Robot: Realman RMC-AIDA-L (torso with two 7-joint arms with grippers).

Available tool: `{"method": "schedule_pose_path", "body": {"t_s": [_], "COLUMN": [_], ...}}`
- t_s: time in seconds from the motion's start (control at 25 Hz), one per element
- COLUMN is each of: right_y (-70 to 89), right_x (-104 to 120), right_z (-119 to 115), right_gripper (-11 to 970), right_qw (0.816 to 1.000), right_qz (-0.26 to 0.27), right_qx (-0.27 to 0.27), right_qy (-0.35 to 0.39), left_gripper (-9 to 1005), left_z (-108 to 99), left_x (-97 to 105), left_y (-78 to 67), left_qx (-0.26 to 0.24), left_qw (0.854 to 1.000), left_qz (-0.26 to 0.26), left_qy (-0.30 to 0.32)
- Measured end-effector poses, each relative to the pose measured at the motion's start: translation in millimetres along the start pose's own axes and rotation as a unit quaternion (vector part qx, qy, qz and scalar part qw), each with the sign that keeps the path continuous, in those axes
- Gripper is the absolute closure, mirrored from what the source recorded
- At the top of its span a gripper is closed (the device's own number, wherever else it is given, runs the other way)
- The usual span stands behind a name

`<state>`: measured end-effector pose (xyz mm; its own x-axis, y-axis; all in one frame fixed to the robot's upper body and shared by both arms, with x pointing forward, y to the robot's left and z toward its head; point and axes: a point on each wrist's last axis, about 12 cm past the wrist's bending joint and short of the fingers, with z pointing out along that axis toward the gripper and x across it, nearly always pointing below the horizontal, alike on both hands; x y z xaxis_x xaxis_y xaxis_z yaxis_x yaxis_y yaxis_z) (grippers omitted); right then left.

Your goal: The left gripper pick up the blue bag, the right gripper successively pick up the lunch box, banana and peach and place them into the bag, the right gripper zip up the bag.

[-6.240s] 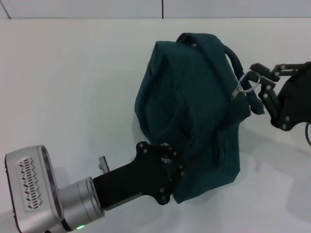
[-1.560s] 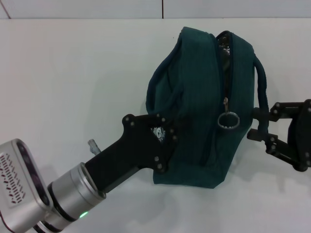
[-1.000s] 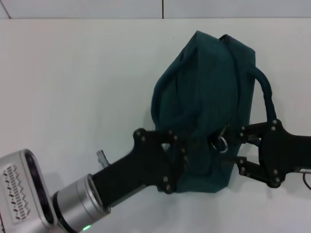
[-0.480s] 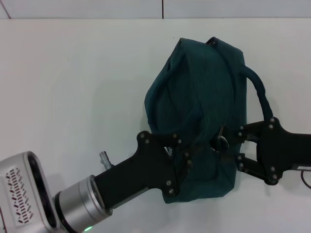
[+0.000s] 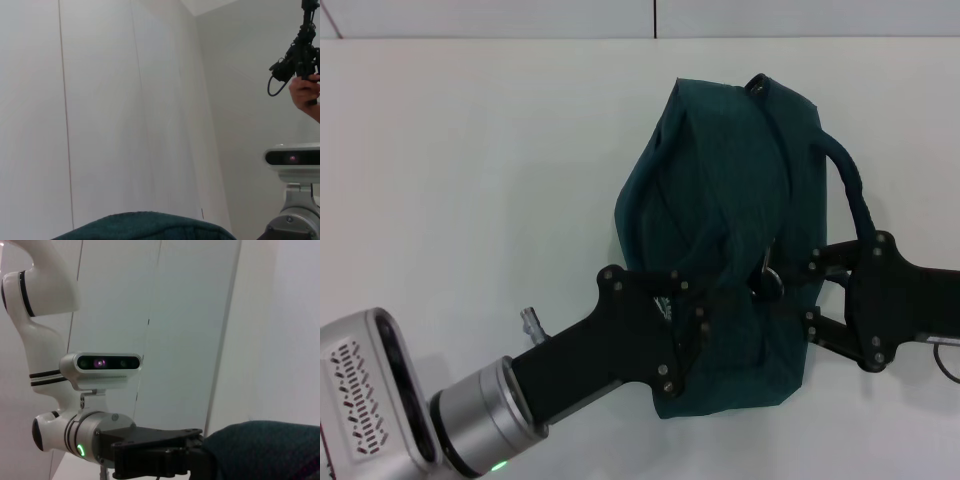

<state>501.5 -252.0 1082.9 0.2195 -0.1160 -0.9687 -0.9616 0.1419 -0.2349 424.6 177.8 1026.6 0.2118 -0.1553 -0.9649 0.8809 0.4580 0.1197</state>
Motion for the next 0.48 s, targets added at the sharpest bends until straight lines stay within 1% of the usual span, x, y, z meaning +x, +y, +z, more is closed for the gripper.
{"method": "schedule_pose_path", "body": {"t_s": [0.24,0.48], "right_y": [-1.3,-2.3], "right_x": [0.9,1.2], "right_z": [1.4,0.8], "right_gripper": [728,751], "right_qw": [1.0,1.0], "right_qz": [0.006,0.001], "right_qx": [0.024,0.023], "right_qy": [-0.006,-0.001], "left_gripper": [951,952], "left_z": [1.1,2.7], "left_x": [-0.3,-0.2], "left_y": [3.4,6.2], "left_qx": [-0.004,-0.001], "left_qw": [1.0,1.0], "left_qz": [0.003,0.007], "left_qy": [0.0,0.002]}}
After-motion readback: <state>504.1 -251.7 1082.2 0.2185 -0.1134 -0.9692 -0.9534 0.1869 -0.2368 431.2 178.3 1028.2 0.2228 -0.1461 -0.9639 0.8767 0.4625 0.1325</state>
